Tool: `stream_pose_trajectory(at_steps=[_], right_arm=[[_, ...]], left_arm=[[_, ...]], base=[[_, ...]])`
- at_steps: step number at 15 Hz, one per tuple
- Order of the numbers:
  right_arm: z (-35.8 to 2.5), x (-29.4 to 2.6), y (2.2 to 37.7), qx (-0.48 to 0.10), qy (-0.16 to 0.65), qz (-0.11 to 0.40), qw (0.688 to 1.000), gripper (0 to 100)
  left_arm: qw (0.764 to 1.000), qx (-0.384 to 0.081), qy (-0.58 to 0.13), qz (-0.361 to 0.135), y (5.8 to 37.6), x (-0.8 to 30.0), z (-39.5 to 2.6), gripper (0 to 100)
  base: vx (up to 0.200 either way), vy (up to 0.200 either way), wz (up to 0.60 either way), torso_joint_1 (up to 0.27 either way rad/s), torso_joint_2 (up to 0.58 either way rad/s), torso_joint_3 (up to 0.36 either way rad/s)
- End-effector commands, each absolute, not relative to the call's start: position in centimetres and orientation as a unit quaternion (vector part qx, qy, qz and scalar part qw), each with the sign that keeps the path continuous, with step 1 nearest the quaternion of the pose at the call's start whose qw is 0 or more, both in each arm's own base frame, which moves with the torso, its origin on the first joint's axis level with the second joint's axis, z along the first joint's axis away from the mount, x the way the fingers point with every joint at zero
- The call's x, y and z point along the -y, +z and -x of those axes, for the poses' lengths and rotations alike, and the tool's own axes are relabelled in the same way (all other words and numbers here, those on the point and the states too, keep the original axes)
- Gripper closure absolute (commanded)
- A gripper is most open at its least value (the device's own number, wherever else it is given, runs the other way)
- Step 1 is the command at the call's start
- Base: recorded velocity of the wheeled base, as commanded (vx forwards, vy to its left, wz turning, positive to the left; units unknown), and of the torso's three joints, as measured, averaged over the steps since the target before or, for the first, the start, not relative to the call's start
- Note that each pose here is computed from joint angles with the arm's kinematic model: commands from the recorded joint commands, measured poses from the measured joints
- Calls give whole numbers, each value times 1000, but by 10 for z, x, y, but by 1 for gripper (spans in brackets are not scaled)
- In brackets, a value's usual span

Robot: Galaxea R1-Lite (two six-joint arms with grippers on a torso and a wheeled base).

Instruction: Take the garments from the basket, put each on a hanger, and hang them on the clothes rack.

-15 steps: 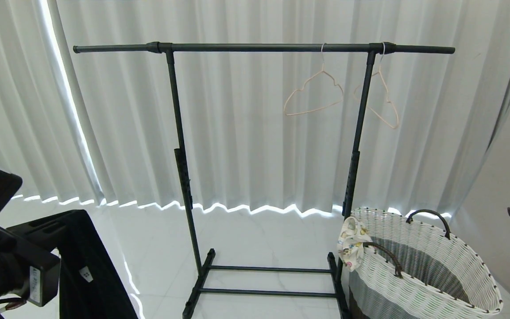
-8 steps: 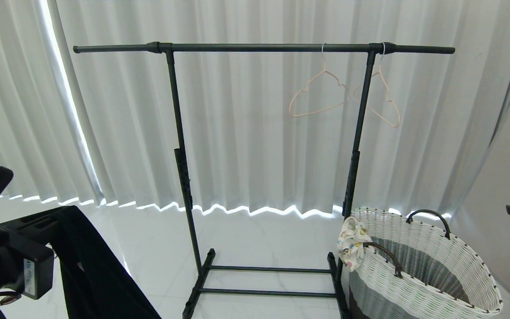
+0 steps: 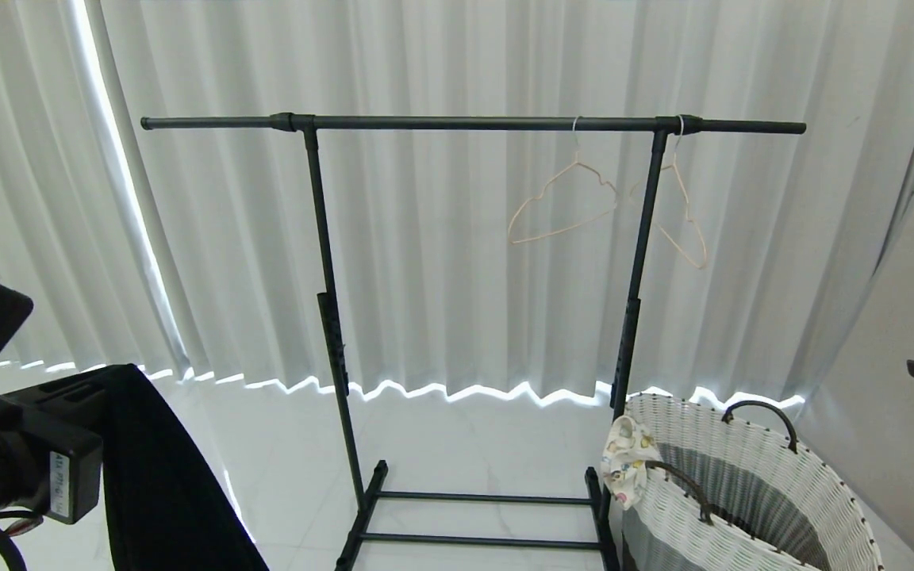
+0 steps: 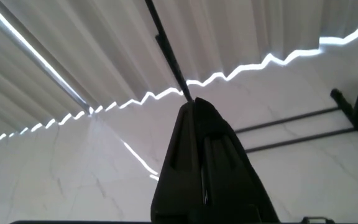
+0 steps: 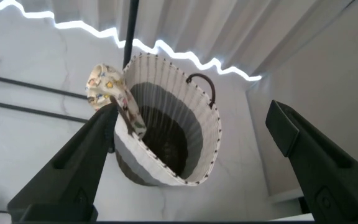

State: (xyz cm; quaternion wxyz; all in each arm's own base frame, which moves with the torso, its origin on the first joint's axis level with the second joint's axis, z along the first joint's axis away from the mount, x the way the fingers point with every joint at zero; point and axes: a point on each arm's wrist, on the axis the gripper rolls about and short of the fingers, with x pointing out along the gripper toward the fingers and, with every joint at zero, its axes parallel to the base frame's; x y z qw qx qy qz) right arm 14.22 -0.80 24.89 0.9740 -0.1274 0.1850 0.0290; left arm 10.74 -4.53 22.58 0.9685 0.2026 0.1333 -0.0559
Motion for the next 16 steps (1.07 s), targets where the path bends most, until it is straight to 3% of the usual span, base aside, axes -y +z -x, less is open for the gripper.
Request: stream_pose_trajectory(at_steps=[1, 16], right_arm=[[-145, 8, 249, -184, 30, 127, 974, 0], [-165, 6, 256, -154, 46, 114, 980, 0]], left_arm=[[972, -118, -54, -197, 230, 46, -109, 100], [968, -106, -47, -223, 233, 45, -112, 100]], base=[[0, 0, 0, 183, -461, -286], [0, 0, 0, 216, -495, -281]])
